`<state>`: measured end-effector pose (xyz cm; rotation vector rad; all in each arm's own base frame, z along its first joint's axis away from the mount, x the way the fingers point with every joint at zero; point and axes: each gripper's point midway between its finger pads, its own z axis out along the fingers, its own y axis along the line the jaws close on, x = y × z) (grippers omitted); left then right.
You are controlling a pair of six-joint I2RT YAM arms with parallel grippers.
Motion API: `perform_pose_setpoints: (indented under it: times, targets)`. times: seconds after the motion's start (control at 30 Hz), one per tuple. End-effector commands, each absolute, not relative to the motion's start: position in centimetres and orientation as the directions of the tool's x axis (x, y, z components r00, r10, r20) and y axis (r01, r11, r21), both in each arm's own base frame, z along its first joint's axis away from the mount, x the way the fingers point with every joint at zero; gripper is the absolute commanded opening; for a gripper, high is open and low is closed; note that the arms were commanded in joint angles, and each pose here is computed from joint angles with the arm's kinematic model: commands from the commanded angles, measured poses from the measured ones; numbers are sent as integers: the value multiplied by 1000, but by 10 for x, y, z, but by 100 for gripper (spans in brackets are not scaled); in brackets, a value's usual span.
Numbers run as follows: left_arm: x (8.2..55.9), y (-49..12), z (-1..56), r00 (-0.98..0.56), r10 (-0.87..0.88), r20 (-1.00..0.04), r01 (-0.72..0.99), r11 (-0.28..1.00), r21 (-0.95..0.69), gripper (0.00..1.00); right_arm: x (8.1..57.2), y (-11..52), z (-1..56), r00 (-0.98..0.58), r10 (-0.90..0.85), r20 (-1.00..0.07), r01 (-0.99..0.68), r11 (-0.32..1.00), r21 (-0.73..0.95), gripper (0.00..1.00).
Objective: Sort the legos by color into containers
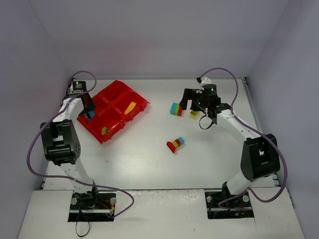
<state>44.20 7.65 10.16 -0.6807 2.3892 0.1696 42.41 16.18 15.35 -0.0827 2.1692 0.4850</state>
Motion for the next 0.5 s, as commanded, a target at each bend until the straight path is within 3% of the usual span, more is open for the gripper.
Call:
perform_pose_setpoints:
  times: [0.0, 0.17, 0.2, 0.33, 0.47]
  targets:
    - [467, 86, 150, -557, -416, -718, -515, 852, -95, 44, 433, 151, 178, -533, 131, -836, -203, 939, 277, 94]
    - [467, 83, 172, -534, -416, -736, -501, 857, -121, 63, 442, 127, 160, -566, 157, -809, -89, 964, 249, 93]
    - [466, 81, 175, -540, -416, -732, -495, 860, -123, 67, 443, 126, 159, -572, 167, -803, -72, 965, 252, 88]
    - [465, 66, 198, -536, -393, -747, -456, 879, -135, 69, 447, 118, 148, -601, 213, -770, 23, 968, 250, 75]
    - [462, 39, 217, -555, -345, -757, -388, 912, -131, 69, 450, 110, 124, -650, 265, -712, 133, 962, 237, 74]
